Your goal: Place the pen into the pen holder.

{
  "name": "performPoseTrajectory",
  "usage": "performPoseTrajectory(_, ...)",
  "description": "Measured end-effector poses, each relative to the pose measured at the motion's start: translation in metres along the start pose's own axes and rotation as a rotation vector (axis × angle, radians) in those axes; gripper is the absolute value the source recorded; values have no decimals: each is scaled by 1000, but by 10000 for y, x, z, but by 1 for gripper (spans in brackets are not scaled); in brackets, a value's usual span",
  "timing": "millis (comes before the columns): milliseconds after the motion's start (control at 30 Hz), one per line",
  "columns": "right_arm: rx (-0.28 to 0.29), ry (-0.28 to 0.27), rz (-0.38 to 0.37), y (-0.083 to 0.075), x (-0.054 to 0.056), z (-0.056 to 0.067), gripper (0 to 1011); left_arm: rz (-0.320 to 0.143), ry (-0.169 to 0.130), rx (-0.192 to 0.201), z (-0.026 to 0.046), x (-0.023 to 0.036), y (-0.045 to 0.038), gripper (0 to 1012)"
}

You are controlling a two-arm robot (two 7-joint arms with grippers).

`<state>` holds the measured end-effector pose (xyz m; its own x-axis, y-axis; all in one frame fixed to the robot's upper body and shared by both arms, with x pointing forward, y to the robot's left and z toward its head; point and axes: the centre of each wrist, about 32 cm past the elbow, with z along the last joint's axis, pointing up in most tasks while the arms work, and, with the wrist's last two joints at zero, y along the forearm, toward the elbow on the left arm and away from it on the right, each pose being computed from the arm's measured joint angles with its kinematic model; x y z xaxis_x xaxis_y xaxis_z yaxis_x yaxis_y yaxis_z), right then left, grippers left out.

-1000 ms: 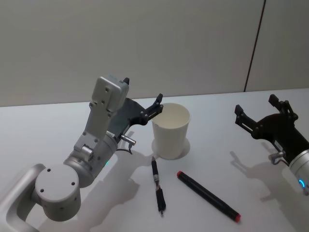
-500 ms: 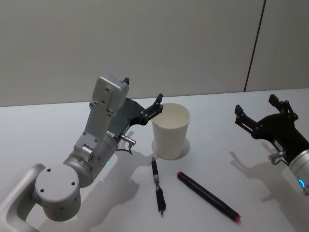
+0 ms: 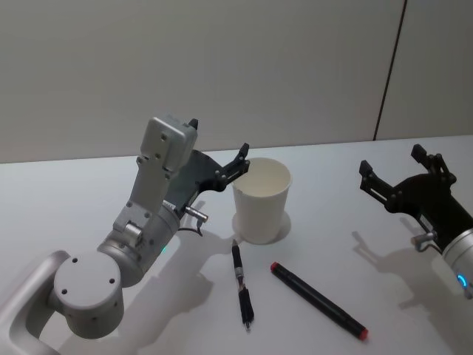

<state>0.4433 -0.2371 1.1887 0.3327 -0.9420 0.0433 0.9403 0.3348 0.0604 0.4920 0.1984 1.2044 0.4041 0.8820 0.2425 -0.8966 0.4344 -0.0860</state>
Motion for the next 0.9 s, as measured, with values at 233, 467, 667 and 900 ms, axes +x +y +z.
performPoseTrajectory(233,-7,-3,3,3,11,38,1001,0,0,0,0,0,0,1001)
performPoseTrajectory(467,-45,8,10,-19,81,169,1001,0,0,0,0,0,0,1001)
performPoseTrajectory(667,-103,33,22,-66,150,300,1001,0,0,0,0,0,0,1001)
performPoseTrajectory(900,-178,57,49,-132,216,423,1001,0,0,0,0,0,0,1001)
